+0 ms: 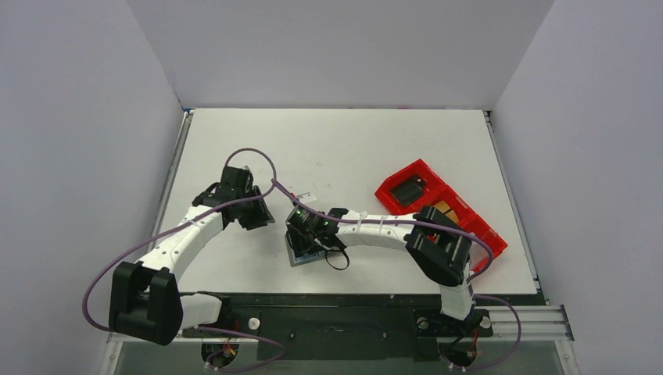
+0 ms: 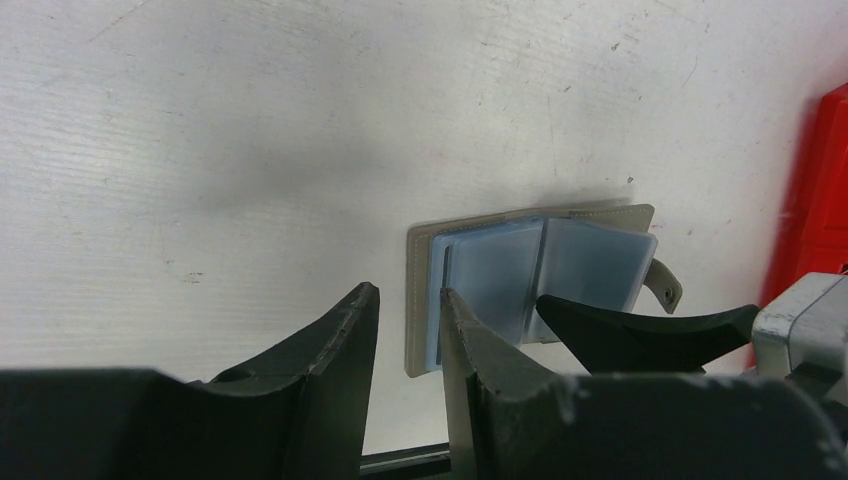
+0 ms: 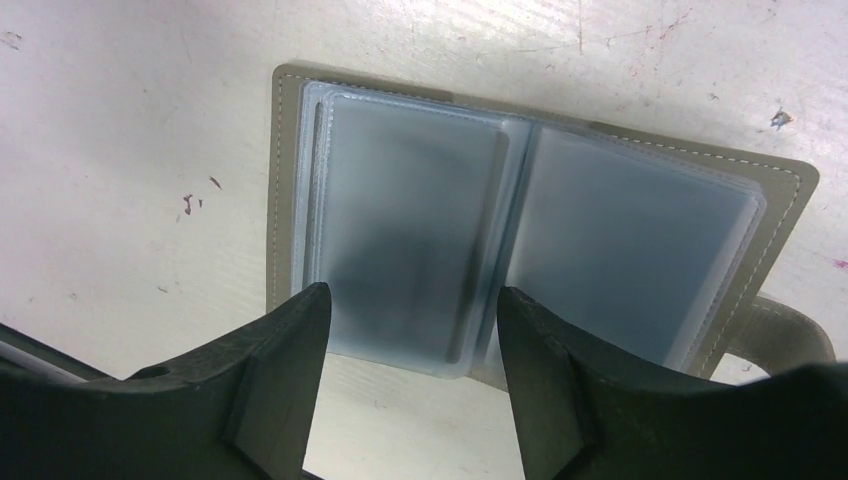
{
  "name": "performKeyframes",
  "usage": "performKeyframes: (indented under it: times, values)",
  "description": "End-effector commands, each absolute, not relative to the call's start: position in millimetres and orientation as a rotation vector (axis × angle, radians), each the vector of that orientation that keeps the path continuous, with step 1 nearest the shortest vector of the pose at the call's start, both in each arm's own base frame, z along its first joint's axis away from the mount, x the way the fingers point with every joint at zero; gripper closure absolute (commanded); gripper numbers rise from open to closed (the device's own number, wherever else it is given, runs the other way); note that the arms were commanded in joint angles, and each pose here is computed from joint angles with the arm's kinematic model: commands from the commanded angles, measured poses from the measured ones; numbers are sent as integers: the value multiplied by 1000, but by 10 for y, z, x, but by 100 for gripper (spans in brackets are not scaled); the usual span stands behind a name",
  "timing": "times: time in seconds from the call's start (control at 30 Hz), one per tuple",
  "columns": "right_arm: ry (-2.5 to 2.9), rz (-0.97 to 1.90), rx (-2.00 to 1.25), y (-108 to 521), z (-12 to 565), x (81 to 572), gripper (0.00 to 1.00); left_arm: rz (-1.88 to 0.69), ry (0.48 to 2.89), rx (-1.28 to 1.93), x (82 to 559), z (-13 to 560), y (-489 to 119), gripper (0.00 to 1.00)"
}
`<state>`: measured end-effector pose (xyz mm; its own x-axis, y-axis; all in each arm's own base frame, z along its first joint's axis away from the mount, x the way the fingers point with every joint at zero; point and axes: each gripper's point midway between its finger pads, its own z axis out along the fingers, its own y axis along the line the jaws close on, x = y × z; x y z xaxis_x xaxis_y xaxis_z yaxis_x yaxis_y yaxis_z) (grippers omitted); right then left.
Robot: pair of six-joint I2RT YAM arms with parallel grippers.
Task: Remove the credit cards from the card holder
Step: Remove the credit card from the card holder.
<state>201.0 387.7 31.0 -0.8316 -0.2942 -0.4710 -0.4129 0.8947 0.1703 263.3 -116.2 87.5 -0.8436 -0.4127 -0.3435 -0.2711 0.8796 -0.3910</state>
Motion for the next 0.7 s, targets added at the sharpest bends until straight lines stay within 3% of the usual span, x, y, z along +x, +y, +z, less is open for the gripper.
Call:
performKeyframes:
  times: [0.0, 0.3, 0.67]
  values:
    - [2565, 390, -485, 4020, 383, 2114, 43, -493, 2620, -453, 2649, 909, -1195, 73]
    - [2604, 355, -477, 3990, 205, 2080, 52, -512, 2634, -432, 2640, 893, -1231, 73]
    - [2632, 351, -452, 3914, 104, 2059, 76, -533, 2670, -389, 2592, 812, -1317, 73]
